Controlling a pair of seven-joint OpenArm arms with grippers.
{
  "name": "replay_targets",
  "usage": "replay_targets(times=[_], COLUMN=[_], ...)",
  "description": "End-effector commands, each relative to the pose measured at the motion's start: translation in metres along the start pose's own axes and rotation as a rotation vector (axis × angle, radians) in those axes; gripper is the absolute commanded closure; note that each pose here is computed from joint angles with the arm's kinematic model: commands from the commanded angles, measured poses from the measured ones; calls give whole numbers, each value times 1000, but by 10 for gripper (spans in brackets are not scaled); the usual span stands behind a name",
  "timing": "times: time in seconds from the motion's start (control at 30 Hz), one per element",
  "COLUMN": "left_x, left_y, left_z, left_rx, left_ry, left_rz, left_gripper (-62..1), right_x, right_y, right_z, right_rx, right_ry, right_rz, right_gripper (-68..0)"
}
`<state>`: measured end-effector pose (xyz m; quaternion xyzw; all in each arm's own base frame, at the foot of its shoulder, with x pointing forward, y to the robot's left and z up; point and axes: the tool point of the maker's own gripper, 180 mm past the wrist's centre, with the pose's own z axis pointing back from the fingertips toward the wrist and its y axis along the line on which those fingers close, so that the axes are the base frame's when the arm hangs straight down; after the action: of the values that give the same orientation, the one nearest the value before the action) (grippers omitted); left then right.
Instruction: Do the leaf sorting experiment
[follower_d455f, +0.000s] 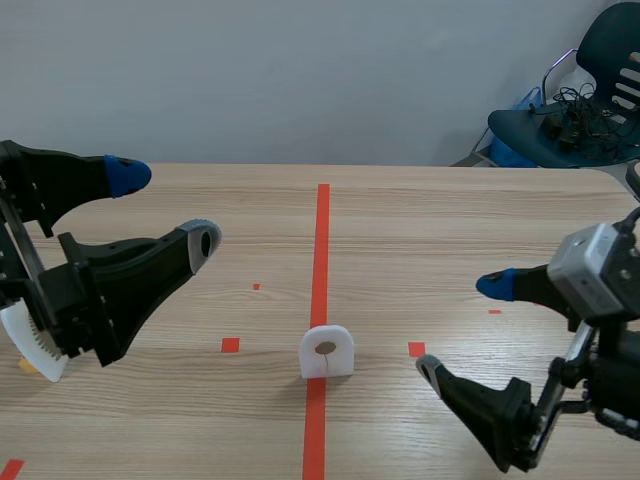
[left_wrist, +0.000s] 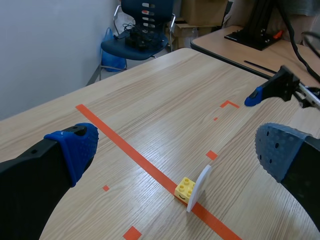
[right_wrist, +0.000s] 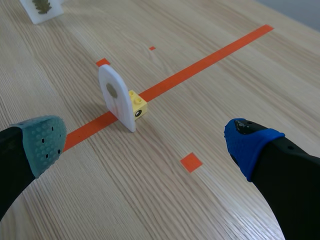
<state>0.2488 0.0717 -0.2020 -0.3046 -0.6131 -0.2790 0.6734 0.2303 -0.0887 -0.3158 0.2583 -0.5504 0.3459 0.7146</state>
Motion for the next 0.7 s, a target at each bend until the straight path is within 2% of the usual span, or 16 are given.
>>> replay_targets(times=[0.0,0.13,0.33,0.4,0.53,0.6,0.67], left_x=[10,10,12,12,14,15,17], left_y=[2,2,2,3,6,8,10], left_z=[1,1,1,1,3,4,5], left_rx=[5,7,7,8,18,24,30], left_ry=[-40,-41,-47,-48,-52,-56,-61], left_rz=[-5,-6,-6,-7,-13,-18,-22], left_gripper=[-623,-623,-623,-623,-623,-623,-623], right_x=[9,-5,-16,-19,-32,-36,-39], right_y=[-5,10,37,47,54,56,57], right_z=[-11,-43,-89,-99,-105,-104,-103], right_rx=[-7,26,72,86,64,64,65], right_ry=[-49,-71,-74,-69,-41,-30,-23], right_rz=[18,6,56,58,62,58,56], right_gripper=[-679,-679,-679,-679,-679,-617,-500])
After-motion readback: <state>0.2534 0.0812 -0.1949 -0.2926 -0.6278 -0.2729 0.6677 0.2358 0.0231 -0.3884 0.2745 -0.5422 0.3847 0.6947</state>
